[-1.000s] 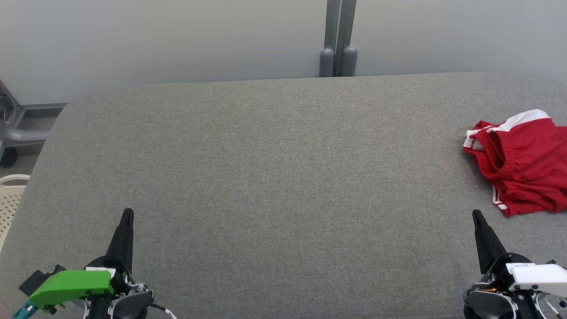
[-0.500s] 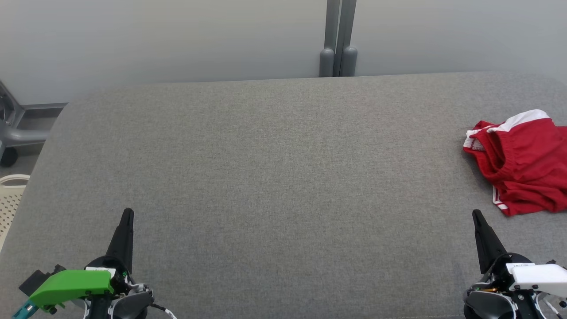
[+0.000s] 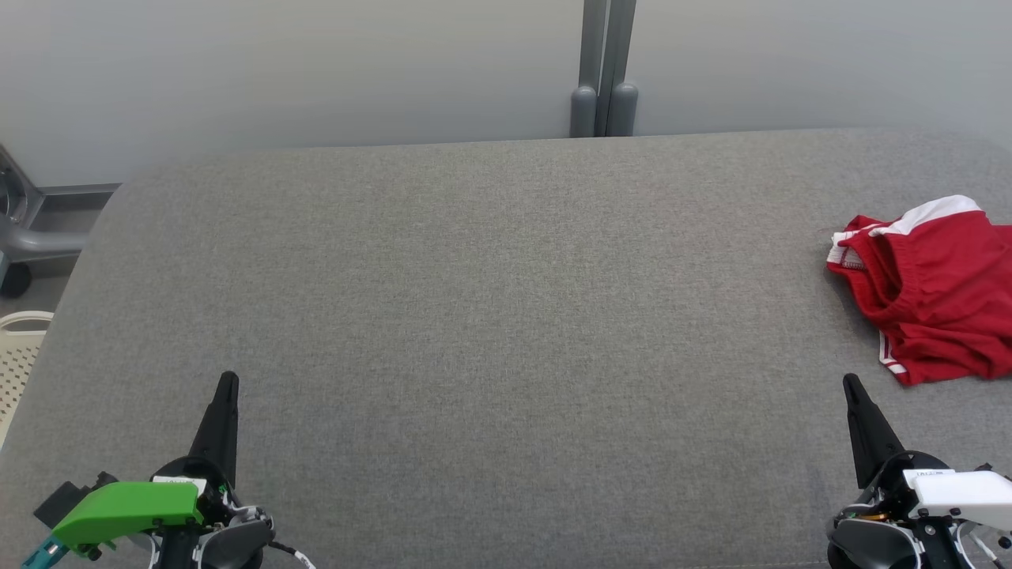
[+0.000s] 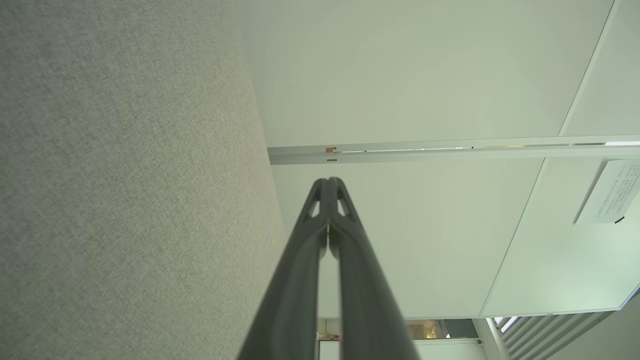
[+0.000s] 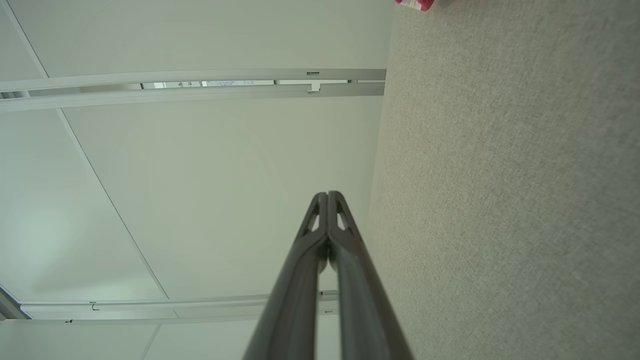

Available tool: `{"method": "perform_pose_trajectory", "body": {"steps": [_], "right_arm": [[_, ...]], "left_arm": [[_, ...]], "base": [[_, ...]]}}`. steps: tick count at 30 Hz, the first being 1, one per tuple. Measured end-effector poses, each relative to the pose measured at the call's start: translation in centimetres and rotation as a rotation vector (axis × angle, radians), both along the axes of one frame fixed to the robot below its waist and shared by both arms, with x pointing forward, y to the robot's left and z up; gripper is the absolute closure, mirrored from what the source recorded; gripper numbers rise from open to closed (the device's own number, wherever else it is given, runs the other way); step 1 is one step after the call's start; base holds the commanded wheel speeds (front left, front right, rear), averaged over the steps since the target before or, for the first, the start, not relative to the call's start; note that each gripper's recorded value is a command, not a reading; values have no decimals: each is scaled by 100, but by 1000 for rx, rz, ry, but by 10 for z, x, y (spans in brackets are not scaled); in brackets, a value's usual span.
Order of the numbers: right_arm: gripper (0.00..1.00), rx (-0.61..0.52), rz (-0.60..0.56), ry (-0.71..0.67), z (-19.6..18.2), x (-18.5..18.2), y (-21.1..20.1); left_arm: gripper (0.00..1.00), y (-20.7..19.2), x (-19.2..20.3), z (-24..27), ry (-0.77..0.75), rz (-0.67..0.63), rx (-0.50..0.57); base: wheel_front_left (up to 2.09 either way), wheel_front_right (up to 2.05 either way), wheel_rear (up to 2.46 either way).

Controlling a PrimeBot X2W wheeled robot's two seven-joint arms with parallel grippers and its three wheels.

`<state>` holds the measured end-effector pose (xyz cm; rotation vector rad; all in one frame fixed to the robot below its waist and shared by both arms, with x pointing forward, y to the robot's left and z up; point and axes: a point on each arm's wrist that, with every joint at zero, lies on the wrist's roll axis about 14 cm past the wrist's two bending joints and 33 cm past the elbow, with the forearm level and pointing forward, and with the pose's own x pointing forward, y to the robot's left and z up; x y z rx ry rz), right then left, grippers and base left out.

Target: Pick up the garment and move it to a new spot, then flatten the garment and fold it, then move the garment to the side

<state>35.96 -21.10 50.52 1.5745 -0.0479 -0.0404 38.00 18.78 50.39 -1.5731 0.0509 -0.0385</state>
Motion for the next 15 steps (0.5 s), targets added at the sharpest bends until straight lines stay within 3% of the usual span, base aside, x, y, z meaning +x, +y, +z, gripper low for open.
{"method": "perform_pose_trajectory", "body": {"steps": [15], "right_arm": [[100, 0, 0, 0, 0, 0, 0]], "left_arm": [[100, 0, 0, 0, -1, 0, 0]], "base": [[0, 0, 0]]}}
